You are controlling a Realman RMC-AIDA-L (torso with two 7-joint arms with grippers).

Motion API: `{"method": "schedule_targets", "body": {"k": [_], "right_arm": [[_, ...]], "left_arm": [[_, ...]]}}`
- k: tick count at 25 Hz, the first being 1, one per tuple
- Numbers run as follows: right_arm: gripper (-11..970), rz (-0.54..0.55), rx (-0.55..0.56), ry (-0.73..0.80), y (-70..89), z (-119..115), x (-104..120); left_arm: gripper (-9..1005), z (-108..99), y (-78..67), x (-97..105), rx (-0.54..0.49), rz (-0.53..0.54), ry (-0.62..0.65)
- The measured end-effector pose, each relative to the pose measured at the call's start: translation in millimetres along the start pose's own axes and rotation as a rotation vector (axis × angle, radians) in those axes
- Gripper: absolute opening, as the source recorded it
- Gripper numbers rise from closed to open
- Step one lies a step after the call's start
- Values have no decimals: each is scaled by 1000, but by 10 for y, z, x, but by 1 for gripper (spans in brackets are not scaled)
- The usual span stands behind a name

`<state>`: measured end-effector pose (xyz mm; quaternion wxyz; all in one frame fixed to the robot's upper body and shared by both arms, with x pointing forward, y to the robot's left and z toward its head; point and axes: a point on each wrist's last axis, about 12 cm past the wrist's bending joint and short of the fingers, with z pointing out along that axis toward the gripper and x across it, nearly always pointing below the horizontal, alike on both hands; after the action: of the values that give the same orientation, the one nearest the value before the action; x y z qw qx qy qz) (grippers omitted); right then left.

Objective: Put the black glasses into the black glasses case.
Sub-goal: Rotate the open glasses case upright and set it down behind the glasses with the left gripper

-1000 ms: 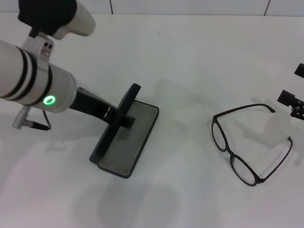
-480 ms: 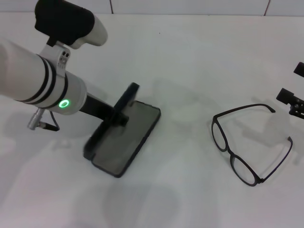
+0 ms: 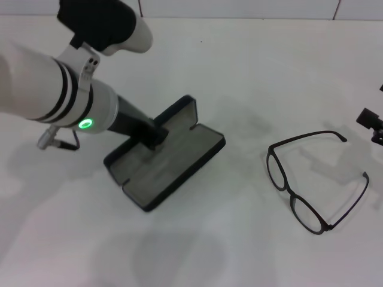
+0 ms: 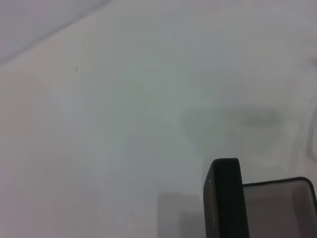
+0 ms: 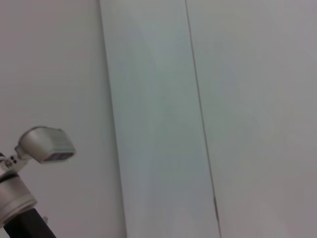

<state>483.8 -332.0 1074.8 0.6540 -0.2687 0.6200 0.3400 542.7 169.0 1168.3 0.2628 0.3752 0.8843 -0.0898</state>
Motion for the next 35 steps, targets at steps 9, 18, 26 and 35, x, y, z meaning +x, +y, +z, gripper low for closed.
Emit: {"method": "schedule_targets", "body": {"k": [9,18,26,35], "right_arm": [[871,26,75,-23,61,-249,65],[870,48,124,-46,117,-406,109],[870,53,132,-48,121,-425,115],[869,47,132,-51,98,-407,100]], "left_arm": [[206,68,-72,-138,-68,503,-127],[207,300,-217,-240,-33,875,-206],[205,566,-211,-358,-30,933,-249],[205,673,-219,-341,-54,938,-252]]}}
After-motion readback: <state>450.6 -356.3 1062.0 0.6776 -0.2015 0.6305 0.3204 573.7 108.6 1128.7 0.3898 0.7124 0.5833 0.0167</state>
